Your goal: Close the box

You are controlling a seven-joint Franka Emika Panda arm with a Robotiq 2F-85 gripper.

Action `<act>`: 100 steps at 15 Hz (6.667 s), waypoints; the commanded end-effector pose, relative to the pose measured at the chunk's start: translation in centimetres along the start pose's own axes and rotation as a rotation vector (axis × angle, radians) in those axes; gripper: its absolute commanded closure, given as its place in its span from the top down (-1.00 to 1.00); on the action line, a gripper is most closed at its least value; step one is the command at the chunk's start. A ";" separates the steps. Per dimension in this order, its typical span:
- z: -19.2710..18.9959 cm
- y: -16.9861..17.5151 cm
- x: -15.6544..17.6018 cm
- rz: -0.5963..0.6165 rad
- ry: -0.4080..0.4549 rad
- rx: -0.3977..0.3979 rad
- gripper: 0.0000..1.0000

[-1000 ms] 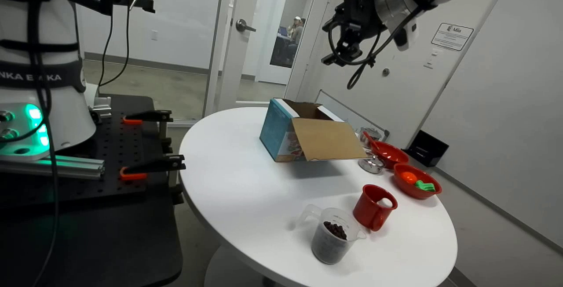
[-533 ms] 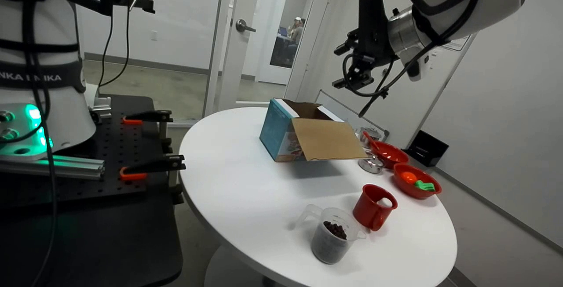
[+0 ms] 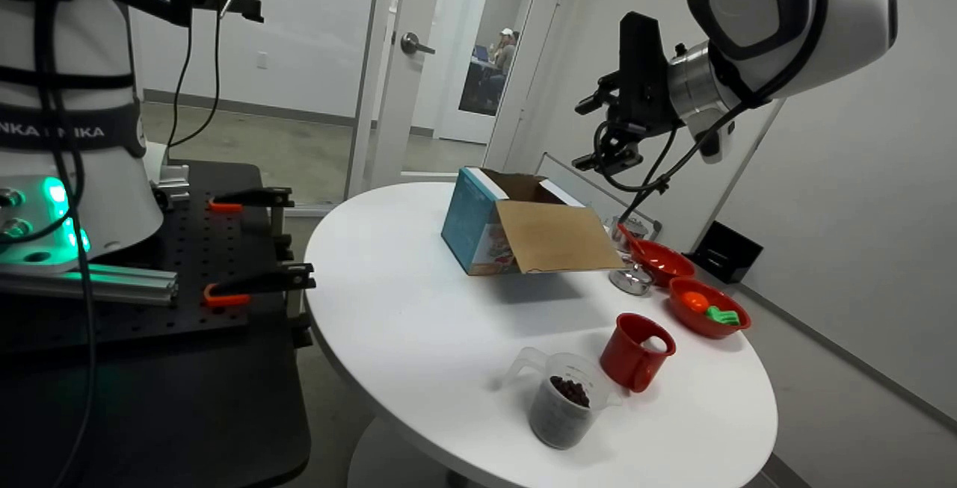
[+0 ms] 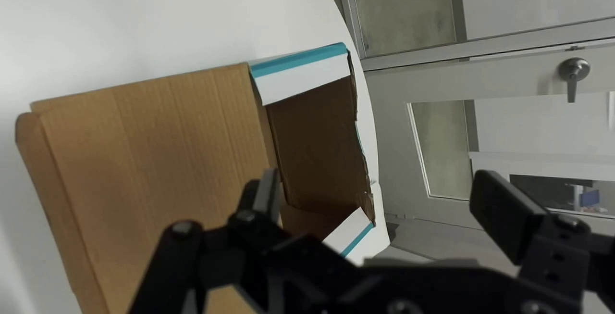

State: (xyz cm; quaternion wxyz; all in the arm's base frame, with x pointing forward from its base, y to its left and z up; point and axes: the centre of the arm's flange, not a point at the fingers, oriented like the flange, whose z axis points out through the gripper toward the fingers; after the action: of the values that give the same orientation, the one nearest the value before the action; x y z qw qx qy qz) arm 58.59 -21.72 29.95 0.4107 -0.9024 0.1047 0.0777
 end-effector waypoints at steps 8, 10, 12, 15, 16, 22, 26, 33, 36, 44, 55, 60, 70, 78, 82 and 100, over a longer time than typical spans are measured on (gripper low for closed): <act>2.0 2.4 4.1 -0.011 -0.075 0.027 1.00; 1.6 3.4 5.0 0.006 -0.061 0.039 1.00; 0.8 4.7 5.8 0.020 -0.049 0.053 1.00; -0.7 6.9 6.5 0.053 -0.028 0.075 1.00; -1.0 7.5 6.8 0.061 -0.024 0.080 1.00; -0.2 10.6 9.1 0.079 -0.077 0.124 1.00; 0.8 12.0 10.4 0.098 -0.117 0.141 1.00; -0.8 14.2 11.6 0.179 -0.065 0.120 1.00; -0.6 15.0 11.5 0.199 -0.074 0.116 1.00; 2.0 14.5 8.1 0.158 -0.018 0.080 1.00; 4.9 17.9 7.3 0.109 0.088 0.055 1.00; 6.1 17.8 6.9 0.126 0.012 0.119 1.00; 7.9 14.8 6.9 0.086 -0.072 0.183 1.00; 5.5 12.9 6.2 0.066 -0.010 0.170 1.00; 3.7 10.2 5.5 0.039 0.041 0.136 1.00; 6.8 -1.4 -0.8 -0.036 0.100 -0.033 1.00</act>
State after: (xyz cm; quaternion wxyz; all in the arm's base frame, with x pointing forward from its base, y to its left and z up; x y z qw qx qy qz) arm 60.64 -17.98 25.04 0.4102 -0.9041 0.1081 0.0504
